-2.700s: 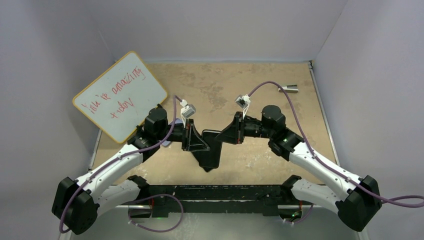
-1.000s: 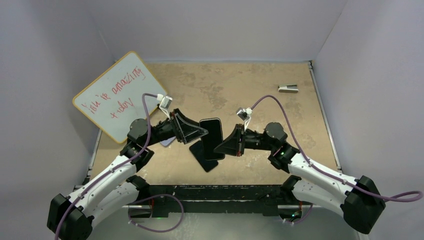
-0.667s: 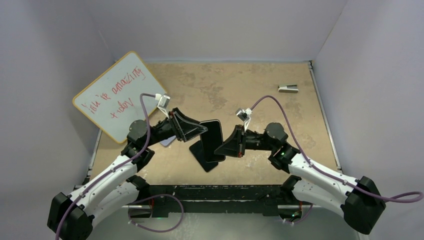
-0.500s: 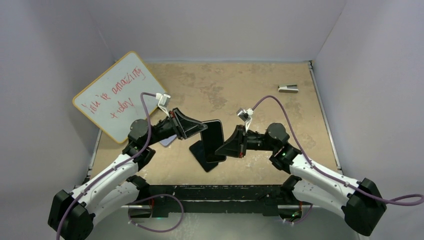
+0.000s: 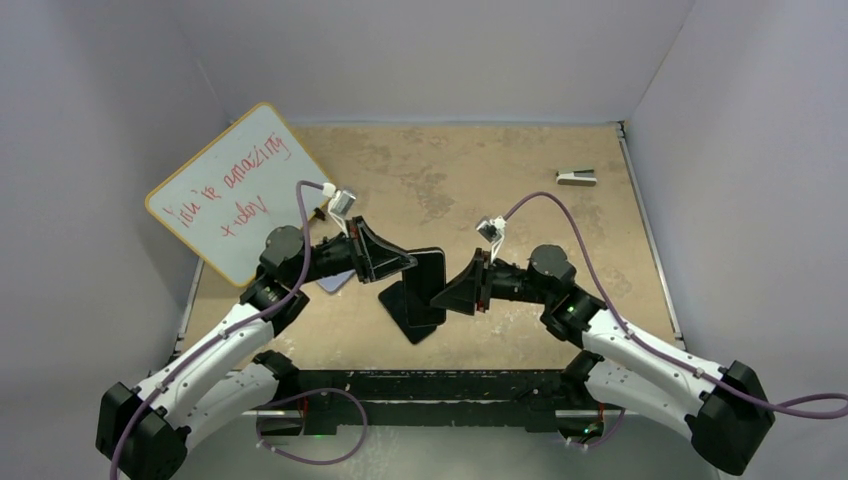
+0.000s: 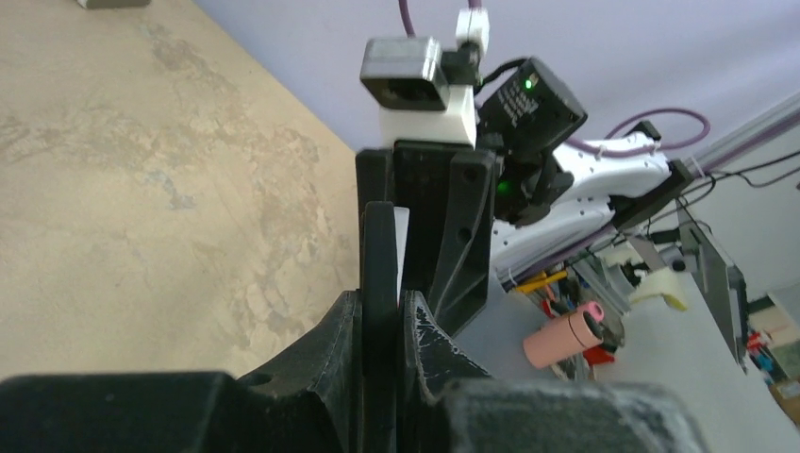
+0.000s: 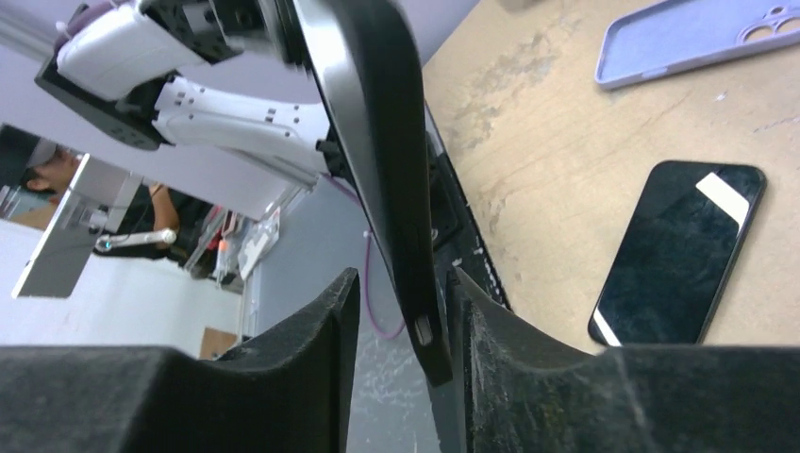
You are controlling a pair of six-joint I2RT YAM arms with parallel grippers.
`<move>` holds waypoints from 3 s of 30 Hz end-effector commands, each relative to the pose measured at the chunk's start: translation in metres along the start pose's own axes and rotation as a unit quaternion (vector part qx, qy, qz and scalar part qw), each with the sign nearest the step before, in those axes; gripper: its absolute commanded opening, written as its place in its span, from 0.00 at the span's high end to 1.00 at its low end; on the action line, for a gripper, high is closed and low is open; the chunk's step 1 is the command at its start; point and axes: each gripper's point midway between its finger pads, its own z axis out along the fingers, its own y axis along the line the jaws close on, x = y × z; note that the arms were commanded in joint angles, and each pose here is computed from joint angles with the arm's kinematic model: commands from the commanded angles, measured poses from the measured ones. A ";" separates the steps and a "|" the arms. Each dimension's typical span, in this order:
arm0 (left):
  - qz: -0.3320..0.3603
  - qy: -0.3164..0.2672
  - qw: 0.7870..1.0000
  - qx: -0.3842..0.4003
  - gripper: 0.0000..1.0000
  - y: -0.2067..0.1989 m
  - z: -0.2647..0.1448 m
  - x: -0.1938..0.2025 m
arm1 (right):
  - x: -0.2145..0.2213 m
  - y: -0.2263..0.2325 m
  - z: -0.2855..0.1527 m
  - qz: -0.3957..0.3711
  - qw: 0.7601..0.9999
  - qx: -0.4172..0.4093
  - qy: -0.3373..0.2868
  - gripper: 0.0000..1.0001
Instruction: Put the phone into the phone case
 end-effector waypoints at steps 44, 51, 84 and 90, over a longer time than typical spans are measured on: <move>0.011 0.007 0.999 0.040 1.00 -0.011 -0.002 0.004 | -0.017 -0.008 0.007 -0.020 0.999 0.023 -0.023 0.57; 0.019 -0.005 1.000 0.022 1.00 -0.005 -0.002 0.000 | -0.013 -0.012 0.006 -0.007 0.999 0.020 -0.034 0.83; 0.029 0.071 0.995 0.057 1.00 -0.012 -0.001 0.018 | -0.069 0.014 0.000 -0.103 0.990 0.073 -0.058 0.71; 0.025 0.060 0.998 -0.003 1.00 0.008 0.002 0.014 | -0.071 0.015 0.001 -0.097 0.991 0.078 -0.056 1.00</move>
